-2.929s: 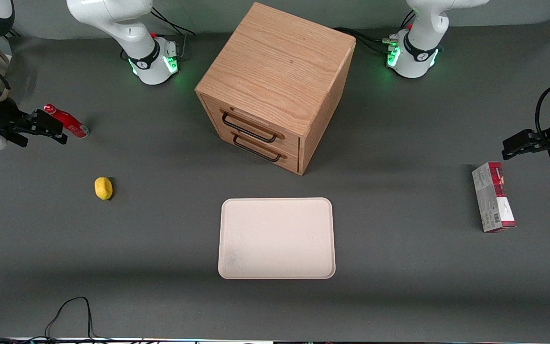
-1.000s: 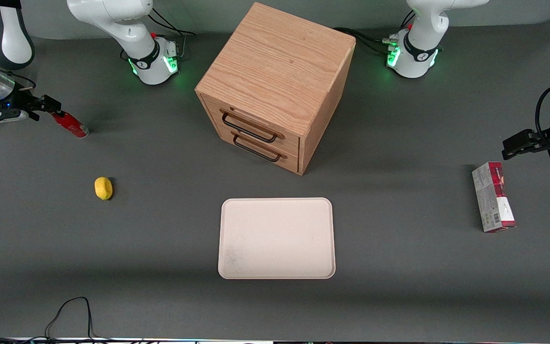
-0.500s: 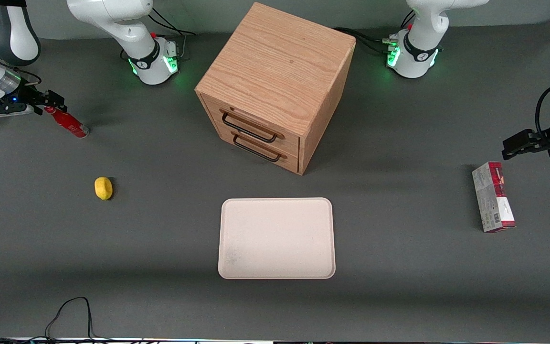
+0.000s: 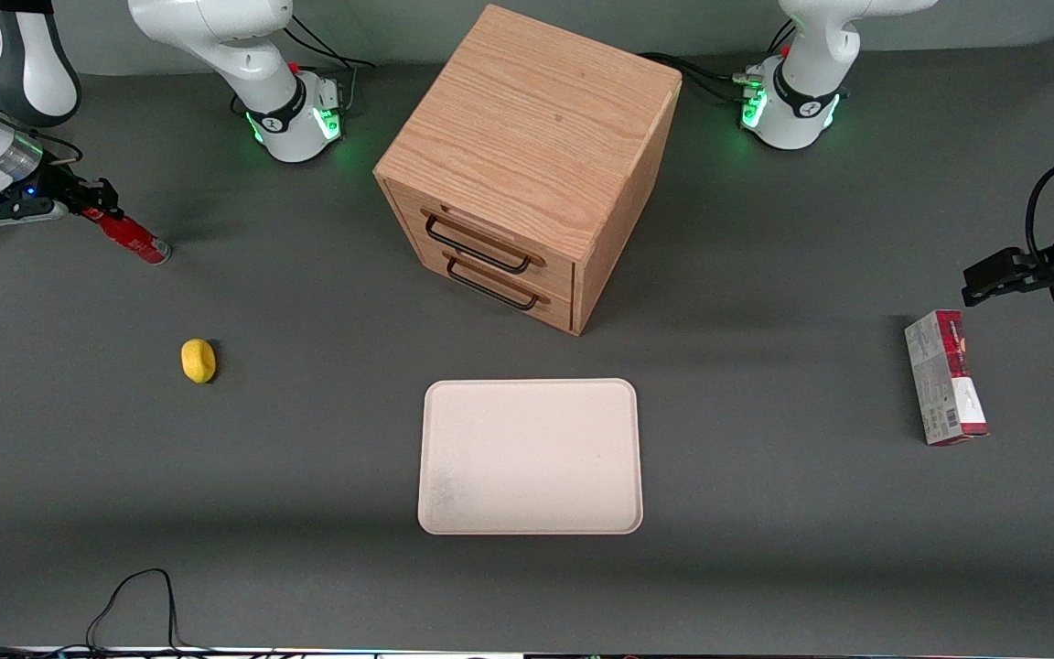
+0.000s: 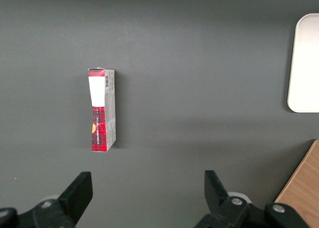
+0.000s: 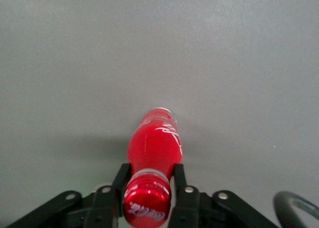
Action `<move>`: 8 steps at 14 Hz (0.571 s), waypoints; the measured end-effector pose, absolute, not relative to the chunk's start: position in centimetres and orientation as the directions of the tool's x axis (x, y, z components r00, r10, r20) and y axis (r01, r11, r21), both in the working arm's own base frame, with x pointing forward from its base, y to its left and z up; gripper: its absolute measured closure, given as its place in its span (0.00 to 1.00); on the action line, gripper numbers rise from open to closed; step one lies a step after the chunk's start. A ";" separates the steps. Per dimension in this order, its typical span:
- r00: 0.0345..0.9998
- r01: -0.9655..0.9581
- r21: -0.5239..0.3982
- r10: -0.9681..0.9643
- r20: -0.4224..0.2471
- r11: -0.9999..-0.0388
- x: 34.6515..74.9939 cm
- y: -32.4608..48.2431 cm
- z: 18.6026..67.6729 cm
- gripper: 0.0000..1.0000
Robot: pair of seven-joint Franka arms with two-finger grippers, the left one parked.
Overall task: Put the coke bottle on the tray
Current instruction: 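Carry the bottle with the right gripper past the yellow object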
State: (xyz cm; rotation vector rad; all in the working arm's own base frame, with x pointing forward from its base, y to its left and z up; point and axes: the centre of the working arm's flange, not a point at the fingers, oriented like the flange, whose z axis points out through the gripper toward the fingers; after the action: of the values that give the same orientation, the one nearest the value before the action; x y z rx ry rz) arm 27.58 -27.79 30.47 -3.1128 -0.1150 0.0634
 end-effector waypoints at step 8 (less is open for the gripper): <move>0.997 0.077 0.026 0.077 -0.019 -0.997 30.3 -26.8 32.7 0.62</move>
State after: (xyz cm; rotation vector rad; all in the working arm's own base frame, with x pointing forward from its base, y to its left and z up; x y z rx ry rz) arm 30.27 -26.77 32.68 -3.1663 -0.1223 0.0288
